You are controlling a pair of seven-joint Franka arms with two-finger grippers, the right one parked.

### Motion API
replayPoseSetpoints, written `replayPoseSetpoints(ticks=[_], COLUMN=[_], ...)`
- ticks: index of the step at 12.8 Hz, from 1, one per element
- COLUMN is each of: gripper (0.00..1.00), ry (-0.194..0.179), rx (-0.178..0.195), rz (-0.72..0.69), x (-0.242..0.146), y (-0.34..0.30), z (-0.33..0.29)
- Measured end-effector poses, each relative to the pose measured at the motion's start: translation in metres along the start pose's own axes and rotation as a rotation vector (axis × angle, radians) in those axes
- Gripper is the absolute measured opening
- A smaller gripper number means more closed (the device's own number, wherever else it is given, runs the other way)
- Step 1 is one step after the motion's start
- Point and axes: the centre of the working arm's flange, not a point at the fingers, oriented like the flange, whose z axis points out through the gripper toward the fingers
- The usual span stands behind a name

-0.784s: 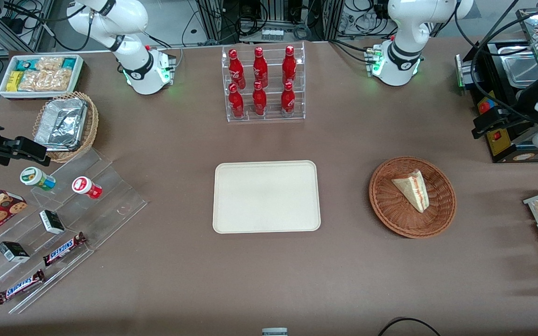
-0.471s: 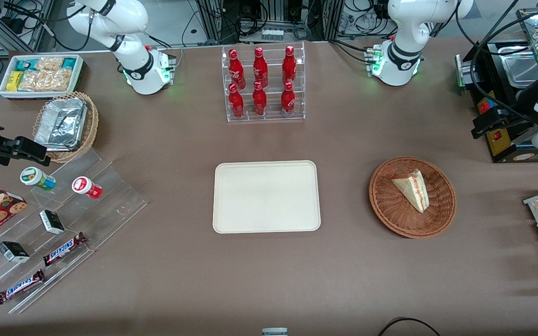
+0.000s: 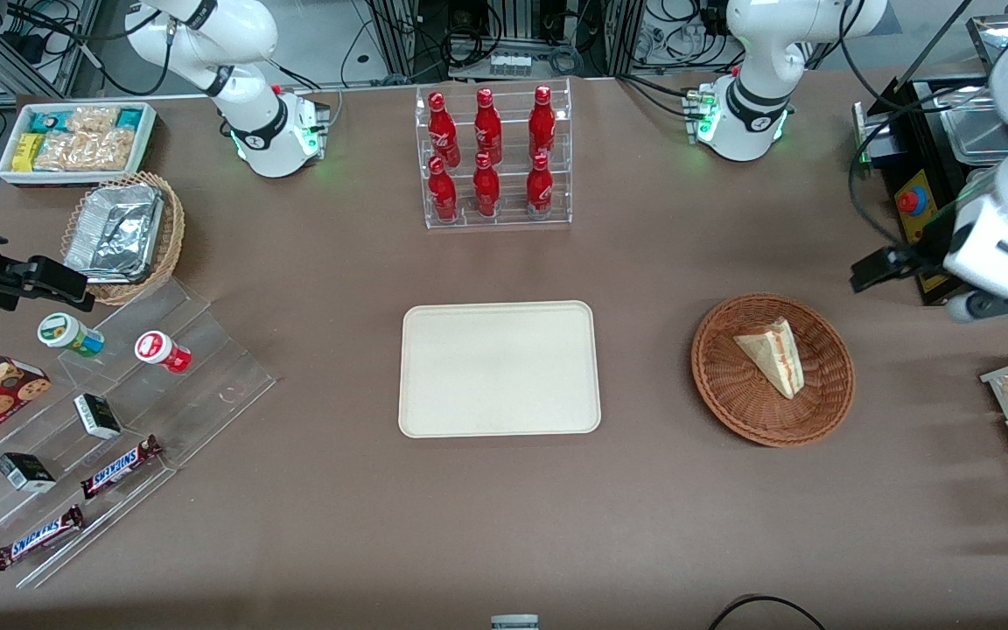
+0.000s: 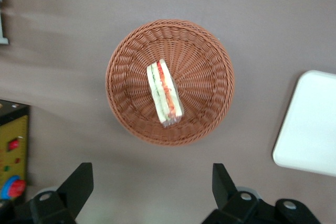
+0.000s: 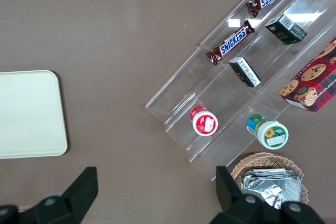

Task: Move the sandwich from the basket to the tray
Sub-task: 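Move the left gripper over the sandwich in the wicker basket, then lower the left gripper and close it on the wrapped sandwich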

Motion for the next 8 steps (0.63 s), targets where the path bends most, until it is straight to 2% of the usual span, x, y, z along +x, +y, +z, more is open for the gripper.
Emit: replayPoseSetpoints(ticks=[2, 5, 8], gripper=[1.00, 1.00, 1.00], ry=[0.013, 0.065, 0.071], rx=[-0.003, -0.023, -0.027], rz=[-0.062, -0.159, -0.197], x=[0.000, -0.002, -0.012], y=[0.008, 0.015, 0.019], z=[0.035, 0.094, 0.134])
